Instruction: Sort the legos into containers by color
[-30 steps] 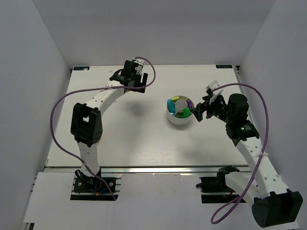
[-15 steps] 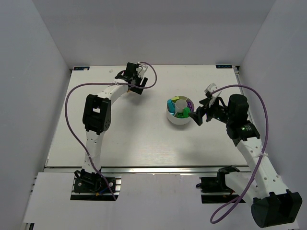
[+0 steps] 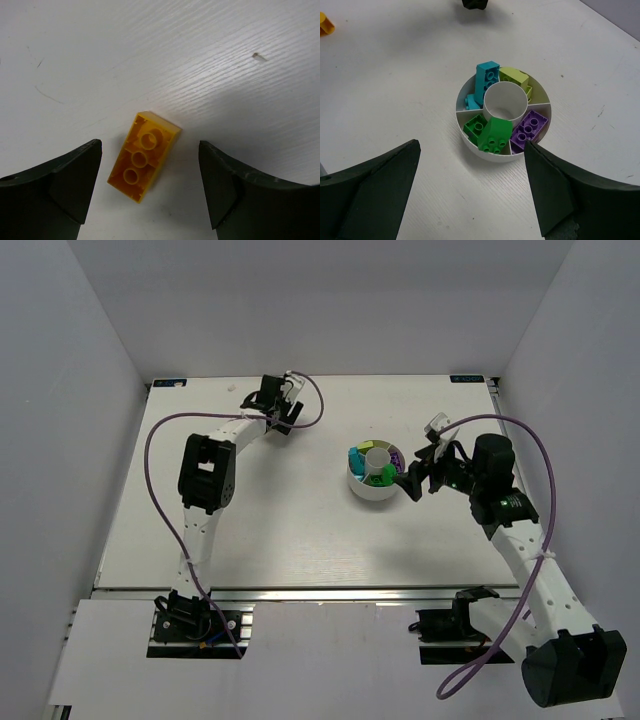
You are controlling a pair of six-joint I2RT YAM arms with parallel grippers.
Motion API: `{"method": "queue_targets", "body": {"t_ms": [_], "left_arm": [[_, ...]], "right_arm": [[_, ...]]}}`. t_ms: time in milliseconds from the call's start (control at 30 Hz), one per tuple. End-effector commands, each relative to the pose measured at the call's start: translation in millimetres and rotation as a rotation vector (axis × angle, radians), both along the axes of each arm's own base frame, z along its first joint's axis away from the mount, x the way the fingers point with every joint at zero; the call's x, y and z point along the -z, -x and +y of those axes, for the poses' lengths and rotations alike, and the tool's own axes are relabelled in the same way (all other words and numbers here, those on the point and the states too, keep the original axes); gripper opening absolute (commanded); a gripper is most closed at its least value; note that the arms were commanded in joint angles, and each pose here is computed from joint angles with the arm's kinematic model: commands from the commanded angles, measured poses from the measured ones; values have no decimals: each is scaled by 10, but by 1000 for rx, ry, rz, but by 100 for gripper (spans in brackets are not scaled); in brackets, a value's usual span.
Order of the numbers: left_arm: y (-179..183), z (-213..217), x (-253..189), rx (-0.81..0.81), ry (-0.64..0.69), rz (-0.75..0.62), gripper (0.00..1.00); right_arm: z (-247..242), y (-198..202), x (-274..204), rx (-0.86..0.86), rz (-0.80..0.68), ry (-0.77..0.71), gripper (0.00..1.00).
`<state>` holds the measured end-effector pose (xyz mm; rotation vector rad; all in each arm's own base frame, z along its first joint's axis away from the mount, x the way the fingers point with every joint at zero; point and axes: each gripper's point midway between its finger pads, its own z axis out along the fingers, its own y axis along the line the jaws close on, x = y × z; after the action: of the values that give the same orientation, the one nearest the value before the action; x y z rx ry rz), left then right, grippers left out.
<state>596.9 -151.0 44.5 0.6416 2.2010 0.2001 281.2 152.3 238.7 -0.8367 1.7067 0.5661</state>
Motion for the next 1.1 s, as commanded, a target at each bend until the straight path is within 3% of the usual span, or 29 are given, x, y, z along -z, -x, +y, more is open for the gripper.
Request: {"method": "queue_targets", "body": {"t_ms": [0, 300, 433, 600, 633, 733, 833, 867, 933, 1000, 1033, 1067], "left_arm": [[-131, 93, -123, 20, 16, -29, 87], [-78, 138, 81, 72, 82, 55, 78], [96, 3, 293, 150, 152, 169, 64], [203, -74, 319, 167, 204, 191, 43], [206, -93, 227, 169, 219, 178, 36], [249, -199, 55, 184, 291, 157, 30], [322, -445, -443, 241, 414, 74, 22], [406, -570, -833, 310, 483, 24, 21], [618, -818, -1079, 391, 586, -17, 19], [916, -1019, -1656, 519, 744, -83, 18], [1034, -1063, -1712, 541, 813, -105, 16], [1209, -1170, -1801, 599, 863, -100, 16]], "right_arm": [[-12, -41, -93, -3, -25, 3, 89], [-33, -79, -29, 5, -4, 11, 89], [-47, -89, -31, 13, -6, 11, 89], [-70, -93, -37, 21, -11, 9, 89], [-73, -92, -38, 22, -15, 10, 89], [-81, -90, -51, 25, -24, 9, 89], [-98, -91, -50, 30, -30, 10, 89], [-108, -95, -50, 35, -31, 9, 89], [-108, -100, -54, 39, -34, 7, 88], [-144, -131, -56, 68, -28, 0, 72], [-174, -156, -68, 84, -31, -2, 57], [-176, -166, -62, 98, -22, -10, 16]]}}
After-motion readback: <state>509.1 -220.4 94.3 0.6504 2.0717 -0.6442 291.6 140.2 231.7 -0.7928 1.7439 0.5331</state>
